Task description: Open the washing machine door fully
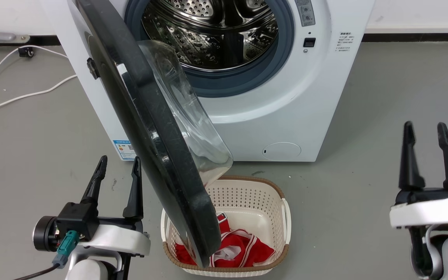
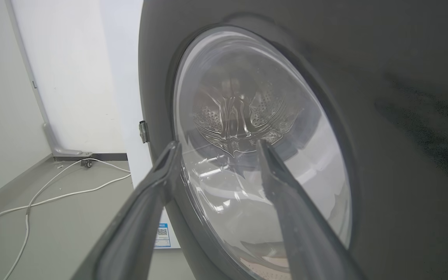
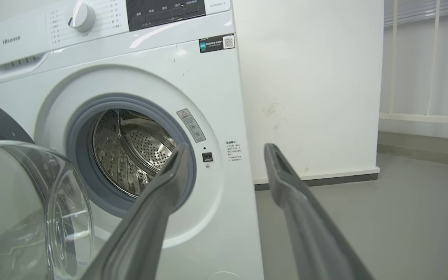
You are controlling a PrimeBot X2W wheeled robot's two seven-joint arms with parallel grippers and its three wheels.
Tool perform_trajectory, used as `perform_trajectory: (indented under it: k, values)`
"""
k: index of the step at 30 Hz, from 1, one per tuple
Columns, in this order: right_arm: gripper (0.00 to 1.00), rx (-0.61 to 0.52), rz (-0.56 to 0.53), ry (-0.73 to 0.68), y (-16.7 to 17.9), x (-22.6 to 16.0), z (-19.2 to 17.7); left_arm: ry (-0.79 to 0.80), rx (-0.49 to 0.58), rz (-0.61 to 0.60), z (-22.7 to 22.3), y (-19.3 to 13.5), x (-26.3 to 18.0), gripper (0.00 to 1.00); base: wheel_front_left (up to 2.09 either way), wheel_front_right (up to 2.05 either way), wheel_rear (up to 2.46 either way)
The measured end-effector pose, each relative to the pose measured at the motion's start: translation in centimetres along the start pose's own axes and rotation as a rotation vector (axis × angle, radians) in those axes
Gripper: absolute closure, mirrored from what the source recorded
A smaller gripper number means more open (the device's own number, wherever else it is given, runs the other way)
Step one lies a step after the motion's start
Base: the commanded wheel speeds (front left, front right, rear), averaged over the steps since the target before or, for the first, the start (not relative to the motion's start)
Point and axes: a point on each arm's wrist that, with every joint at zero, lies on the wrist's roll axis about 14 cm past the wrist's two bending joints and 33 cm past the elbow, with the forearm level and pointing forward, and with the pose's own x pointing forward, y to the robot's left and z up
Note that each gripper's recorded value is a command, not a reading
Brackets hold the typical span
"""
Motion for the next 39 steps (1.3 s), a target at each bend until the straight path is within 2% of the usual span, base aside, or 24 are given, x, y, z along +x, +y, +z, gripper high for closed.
perform_trajectory:
  k: [1, 4, 7, 14, 20, 36, 37, 38, 39]
  values:
    - [0.00, -0.071, 0.020, 0.001, 0.4, -0.2, 0.3, -0.001, 0.000, 0.000, 0.0, 0.0, 0.0, 0.00, 0.00, 0.00, 0.00]
    - [0.00, -0.157, 0.057, 0.013, 1.7, -0.6, 0.5, -0.003, 0.001, 0.001, 0.1, 0.0, 0.0, 0.00, 0.00, 0.00, 0.00]
    - [0.00, -0.202, 0.090, 0.044, 2.7, -1.5, 0.1, -0.006, 0.002, 0.001, 0.2, 0.0, 0.1, 0.00, 0.00, 0.00, 0.00]
    - [0.00, -0.152, 0.088, 0.155, 2.6, -3.6, -3.1, -0.008, 0.008, -0.007, 0.3, -0.1, 0.2, 0.00, 0.00, 0.00, 0.00]
    - [0.00, -0.137, 0.073, 0.191, 2.1, -4.0, -4.7, -0.006, 0.011, -0.016, 0.2, -0.4, 0.3, 0.00, 0.00, 0.00, 0.00]
    - [0.00, -0.133, 0.082, 0.168, 2.4, -3.5, -4.6, -0.005, 0.014, -0.018, 0.1, -0.4, 0.3, 0.00, 0.00, 0.00, 0.00]
    - [0.00, -0.133, 0.082, 0.167, 2.4, -3.5, -4.5, -0.003, 0.014, -0.019, 0.1, -0.4, 0.3, 0.41, 0.00, 0.00, 0.00]
    - [0.00, -0.133, 0.081, 0.167, 2.4, -3.5, -4.5, 0.002, 0.013, -0.020, -0.1, -0.4, 0.3, 1.00, 0.00, 0.00, 0.00]
    - [0.00, -0.134, 0.081, 0.167, 2.3, -3.5, -4.5, 0.004, 0.013, -0.022, -0.2, -0.5, 0.3, 1.00, 0.00, 0.00, 0.00]
